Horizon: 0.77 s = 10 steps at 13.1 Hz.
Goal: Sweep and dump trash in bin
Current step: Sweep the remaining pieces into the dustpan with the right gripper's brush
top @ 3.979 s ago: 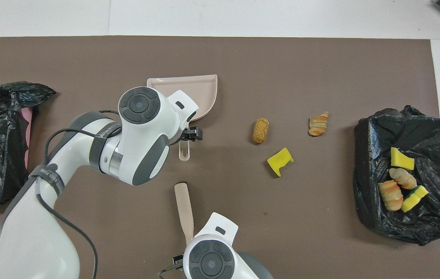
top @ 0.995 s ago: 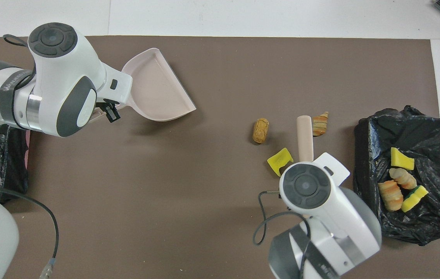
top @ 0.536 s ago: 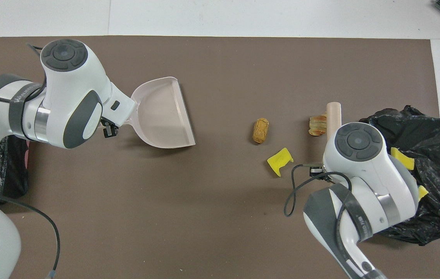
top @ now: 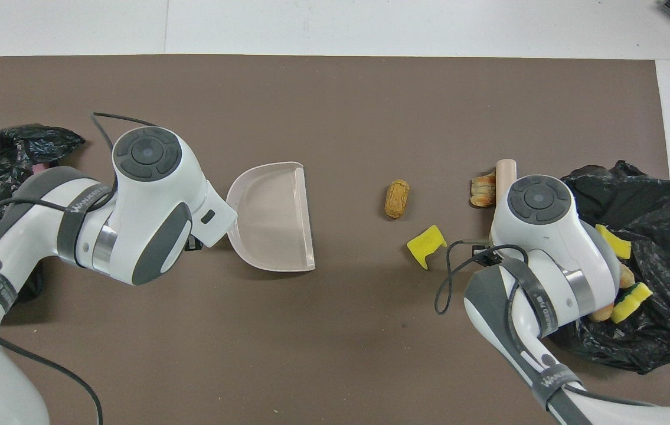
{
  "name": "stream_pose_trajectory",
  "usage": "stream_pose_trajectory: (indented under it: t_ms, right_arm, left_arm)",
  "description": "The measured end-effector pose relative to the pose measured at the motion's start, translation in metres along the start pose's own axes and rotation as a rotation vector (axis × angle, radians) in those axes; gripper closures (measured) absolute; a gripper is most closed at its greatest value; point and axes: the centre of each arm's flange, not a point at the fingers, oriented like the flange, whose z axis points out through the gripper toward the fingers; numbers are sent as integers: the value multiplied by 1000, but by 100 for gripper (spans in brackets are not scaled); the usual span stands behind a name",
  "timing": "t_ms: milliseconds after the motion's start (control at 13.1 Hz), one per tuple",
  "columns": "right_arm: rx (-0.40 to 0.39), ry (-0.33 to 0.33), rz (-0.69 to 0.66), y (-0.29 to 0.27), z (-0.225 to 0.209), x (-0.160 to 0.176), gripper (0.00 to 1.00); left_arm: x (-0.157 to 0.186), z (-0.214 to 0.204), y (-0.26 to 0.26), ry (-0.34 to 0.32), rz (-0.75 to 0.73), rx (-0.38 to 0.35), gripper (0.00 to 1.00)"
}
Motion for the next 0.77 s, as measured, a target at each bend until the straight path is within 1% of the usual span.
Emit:
stream_pose_trajectory:
  t_ms: [153, 306, 536, 765]
  right_arm:
    - [47, -12, -66, -52, -7, -22, 73]
    - [83, -2, -148, -95, -15, -45, 73]
    - [181, 31, -295, -140, -27, -67, 73]
    - [247, 54, -357, -182, -45, -92, 73]
  left_arm:
    - [10, 1, 18, -6, -51, 1, 69]
    - [20, 3, 37, -15, -102, -2, 69]
    - [30, 9, 60, -27, -153, -5, 69]
    - [32, 16, 66, -22, -162, 4, 69]
